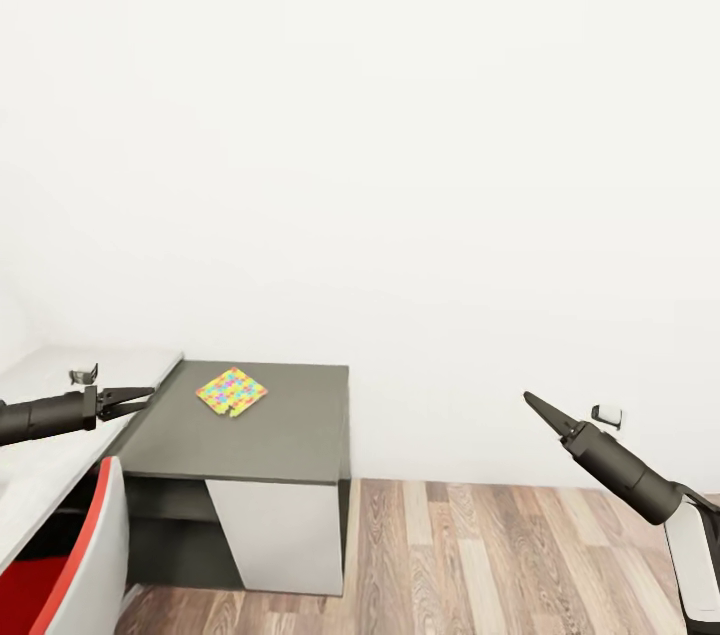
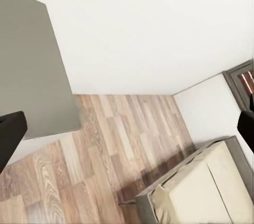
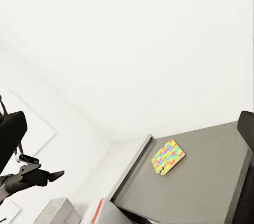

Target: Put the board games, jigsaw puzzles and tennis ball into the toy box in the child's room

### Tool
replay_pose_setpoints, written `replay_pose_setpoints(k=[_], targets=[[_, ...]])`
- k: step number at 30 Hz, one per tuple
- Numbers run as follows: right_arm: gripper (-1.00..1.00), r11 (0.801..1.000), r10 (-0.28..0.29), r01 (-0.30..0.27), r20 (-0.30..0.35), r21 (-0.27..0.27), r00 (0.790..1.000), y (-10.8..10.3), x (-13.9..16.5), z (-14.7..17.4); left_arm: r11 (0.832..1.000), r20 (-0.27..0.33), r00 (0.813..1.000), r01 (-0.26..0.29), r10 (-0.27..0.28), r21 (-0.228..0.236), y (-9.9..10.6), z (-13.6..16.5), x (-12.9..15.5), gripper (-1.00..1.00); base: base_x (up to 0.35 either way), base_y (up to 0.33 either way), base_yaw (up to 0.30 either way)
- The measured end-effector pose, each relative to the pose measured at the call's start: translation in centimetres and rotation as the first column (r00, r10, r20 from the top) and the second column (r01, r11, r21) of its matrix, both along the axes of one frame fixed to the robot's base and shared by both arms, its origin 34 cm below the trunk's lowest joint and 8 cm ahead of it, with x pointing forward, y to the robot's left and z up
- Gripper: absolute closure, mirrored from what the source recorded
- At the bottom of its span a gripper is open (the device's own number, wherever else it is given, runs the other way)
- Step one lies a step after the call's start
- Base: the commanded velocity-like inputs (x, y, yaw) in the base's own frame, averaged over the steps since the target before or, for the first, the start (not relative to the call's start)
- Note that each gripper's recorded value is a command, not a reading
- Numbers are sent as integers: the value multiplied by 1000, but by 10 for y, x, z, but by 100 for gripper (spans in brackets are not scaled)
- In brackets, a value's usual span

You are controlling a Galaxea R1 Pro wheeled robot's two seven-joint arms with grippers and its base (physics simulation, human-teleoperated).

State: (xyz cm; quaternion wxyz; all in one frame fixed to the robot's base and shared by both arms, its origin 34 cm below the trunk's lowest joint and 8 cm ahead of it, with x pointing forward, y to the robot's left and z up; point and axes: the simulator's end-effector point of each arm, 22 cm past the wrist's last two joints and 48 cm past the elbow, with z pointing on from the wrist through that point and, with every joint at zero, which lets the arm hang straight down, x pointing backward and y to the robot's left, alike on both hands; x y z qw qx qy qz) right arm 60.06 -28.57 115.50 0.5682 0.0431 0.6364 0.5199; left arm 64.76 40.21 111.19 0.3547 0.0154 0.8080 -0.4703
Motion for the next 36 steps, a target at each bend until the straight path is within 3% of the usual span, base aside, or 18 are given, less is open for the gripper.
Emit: replay_pose_setpoints(k=[27, 36], targets=[[-100, 1000, -2, 2, 0, -6, 1000, 0, 1, -1, 1000, -4, 1000, 3, -3, 0, -2, -2, 0, -100, 68, 16, -34], [-100, 1000, -16, 16, -15, -15, 1000, -1, 3, -4, 1000, -16, 1000, 6, -6, 3, -3, -5, -1, -100, 215, 0, 0]])
